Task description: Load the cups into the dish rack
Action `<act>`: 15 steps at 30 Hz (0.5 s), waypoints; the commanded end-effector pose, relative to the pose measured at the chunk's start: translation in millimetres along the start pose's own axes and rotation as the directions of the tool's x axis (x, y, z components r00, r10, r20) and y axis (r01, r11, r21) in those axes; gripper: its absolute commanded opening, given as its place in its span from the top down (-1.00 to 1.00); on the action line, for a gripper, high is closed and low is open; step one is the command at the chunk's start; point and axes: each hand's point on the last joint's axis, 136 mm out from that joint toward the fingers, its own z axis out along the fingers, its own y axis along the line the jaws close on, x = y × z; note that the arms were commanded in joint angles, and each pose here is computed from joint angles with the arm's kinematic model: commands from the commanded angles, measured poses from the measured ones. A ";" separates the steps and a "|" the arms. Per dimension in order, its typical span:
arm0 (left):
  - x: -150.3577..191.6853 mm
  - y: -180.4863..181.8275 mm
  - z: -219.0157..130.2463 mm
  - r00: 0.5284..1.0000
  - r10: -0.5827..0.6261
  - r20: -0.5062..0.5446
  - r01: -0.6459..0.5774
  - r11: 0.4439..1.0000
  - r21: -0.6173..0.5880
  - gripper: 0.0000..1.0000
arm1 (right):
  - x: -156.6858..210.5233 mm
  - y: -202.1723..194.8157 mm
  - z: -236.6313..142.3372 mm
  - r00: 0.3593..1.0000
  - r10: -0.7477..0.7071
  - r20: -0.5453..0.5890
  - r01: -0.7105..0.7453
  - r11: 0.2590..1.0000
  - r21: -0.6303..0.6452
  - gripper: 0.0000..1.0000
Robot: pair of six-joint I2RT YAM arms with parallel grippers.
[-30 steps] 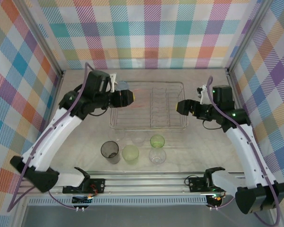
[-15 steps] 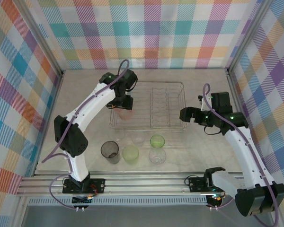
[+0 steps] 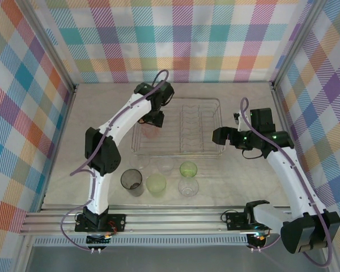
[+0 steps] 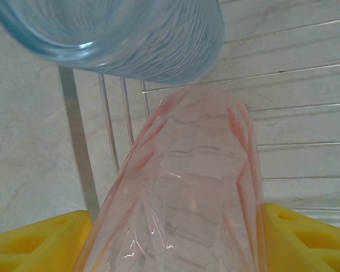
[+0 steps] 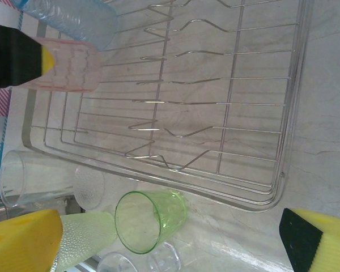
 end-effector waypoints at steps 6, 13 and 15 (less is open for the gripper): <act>-15.4 11.2 5.6 1.000 0.017 -0.001 -0.017 0.999 -0.052 1.00 | -4.6 3.6 2.5 0.999 -0.032 0.010 0.032 0.999 -0.034 -0.97; -20.1 25.5 14.5 1.000 0.005 -0.018 -0.006 0.997 -0.076 1.00 | -1.4 4.8 4.0 0.999 -0.044 -0.002 0.044 0.998 -0.047 -0.97; -20.2 28.7 17.4 1.000 0.000 -0.025 -0.002 0.997 -0.079 1.00 | 0.4 4.3 5.0 0.999 -0.042 -0.007 0.042 0.998 -0.050 -0.98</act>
